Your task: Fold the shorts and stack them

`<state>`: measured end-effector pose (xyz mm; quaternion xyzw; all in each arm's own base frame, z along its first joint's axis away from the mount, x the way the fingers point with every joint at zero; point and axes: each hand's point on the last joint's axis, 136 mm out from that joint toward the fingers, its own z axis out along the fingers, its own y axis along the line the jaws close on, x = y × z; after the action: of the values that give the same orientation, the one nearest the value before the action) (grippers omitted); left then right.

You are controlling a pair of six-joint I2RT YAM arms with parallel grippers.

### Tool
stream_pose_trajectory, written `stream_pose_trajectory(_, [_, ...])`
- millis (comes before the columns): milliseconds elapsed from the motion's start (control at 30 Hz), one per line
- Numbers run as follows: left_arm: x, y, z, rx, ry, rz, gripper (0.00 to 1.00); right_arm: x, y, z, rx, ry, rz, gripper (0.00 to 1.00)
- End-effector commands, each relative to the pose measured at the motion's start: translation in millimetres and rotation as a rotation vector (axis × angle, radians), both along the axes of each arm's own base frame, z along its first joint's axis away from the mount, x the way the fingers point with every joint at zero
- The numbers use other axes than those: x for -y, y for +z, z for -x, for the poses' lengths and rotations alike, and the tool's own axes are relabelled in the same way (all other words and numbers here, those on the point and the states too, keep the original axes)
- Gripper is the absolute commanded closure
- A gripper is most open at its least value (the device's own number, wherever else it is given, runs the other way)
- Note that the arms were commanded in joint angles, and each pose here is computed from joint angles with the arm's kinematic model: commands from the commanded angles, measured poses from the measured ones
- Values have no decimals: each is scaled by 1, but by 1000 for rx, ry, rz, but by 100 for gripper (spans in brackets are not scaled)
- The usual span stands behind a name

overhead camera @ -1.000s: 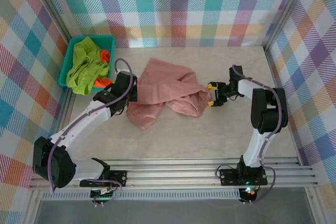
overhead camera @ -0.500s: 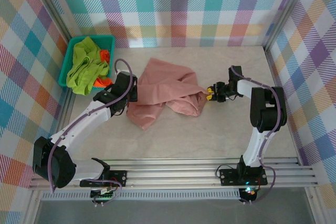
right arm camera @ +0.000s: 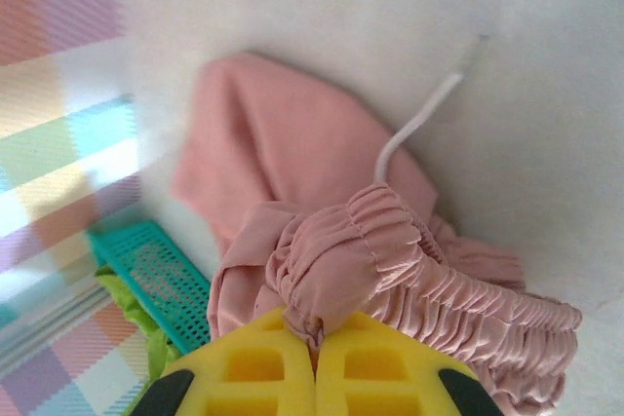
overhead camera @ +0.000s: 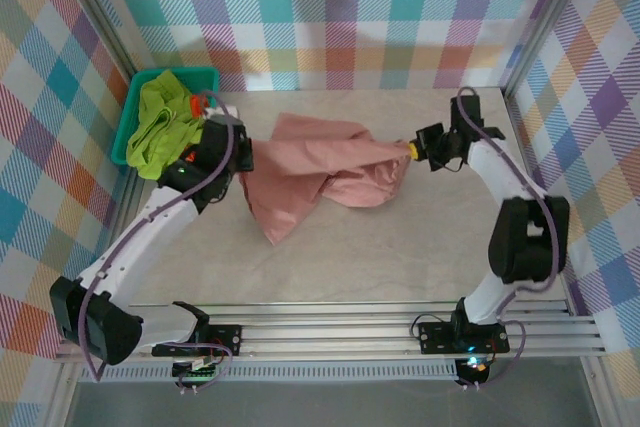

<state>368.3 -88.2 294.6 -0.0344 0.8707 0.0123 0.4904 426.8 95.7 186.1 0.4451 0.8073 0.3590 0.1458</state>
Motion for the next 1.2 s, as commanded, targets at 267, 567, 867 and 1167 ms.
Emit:
stream_pose_trajectory(267, [-38, 159, 12, 334, 14, 4, 100, 27, 175, 41, 616, 101, 392, 100])
stream_pose_trajectory(567, [-32, 235, 34, 502, -53, 81, 100, 14, 282, 89, 970, 201, 500, 100])
stream_pose_trajectory(867, [-13, 149, 8, 288, -92, 111, 100, -4, 196, 72, 738, 373, 562, 100])
stream_pose_trajectory(1167, [22, 38, -60, 24, -107, 146, 100, -67, 114, 13, 614, 603, 702, 100])
